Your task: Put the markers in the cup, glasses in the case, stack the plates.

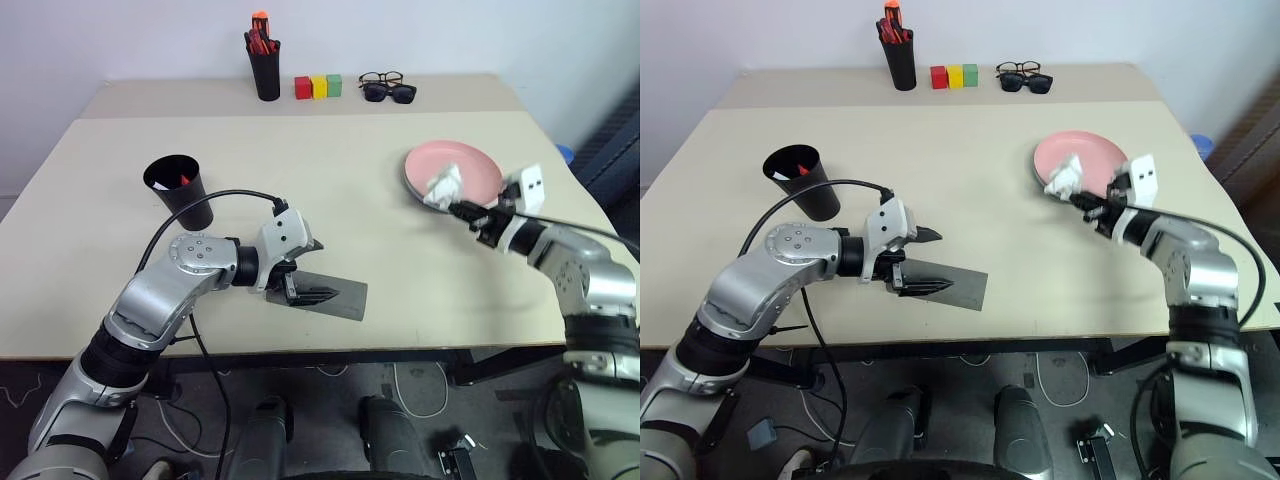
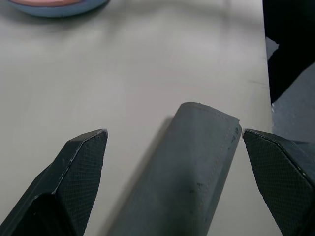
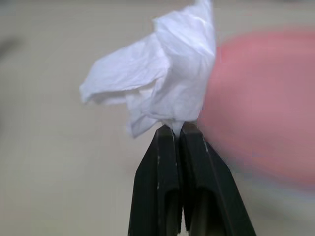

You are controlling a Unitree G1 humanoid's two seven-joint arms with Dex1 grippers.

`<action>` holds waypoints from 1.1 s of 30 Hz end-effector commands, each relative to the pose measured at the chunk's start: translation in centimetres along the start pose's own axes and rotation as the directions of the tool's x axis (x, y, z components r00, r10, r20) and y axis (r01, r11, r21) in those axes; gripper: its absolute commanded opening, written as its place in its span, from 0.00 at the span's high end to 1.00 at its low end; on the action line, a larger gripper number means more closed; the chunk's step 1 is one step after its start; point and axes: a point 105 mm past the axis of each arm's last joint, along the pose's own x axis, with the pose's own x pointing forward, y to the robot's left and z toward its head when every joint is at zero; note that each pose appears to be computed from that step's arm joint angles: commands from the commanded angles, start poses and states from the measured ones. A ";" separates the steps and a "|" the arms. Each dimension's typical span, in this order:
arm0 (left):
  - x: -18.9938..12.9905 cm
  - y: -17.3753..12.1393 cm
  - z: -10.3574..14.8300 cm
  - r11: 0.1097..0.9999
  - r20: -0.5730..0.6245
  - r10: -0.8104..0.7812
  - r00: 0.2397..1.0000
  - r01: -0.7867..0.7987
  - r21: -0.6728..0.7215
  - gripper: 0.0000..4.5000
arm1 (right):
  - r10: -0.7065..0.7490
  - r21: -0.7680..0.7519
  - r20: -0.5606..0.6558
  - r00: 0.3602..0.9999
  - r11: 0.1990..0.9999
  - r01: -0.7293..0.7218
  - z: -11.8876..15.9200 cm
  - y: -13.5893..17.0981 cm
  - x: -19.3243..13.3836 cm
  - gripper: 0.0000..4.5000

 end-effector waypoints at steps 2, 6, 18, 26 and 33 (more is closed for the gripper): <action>-0.9 0.4 1.0 0.998 0.030 0.054 0.998 -0.055 0.028 0.00 | -0.124 -0.052 0.056 0.991 0.991 0.127 1.7 -2.5 1.8 0.99; -1.6 0.6 0.7 0.994 0.021 0.105 0.994 -0.105 0.014 0.00 | -0.192 -0.069 0.032 0.981 0.979 0.193 1.1 -3.5 3.4 0.99; -5.4 2.8 1.0 0.867 0.194 0.497 0.846 -0.490 -0.089 0.00 | -0.242 -0.238 0.153 0.958 0.932 0.274 3.1 -5.1 1.8 0.62; -8.8 4.5 -0.8 0.702 0.274 0.703 0.656 -0.702 -0.121 0.00 | -0.097 -0.333 0.175 0.980 0.931 0.152 2.6 -4.5 -3.2 0.62; -11.9 0.6 -5.0 0.791 0.264 0.608 0.749 -0.602 -0.114 0.00 | 0.028 -0.452 -0.047 0.998 0.891 -0.046 -4.2 -0.8 -10.7 0.62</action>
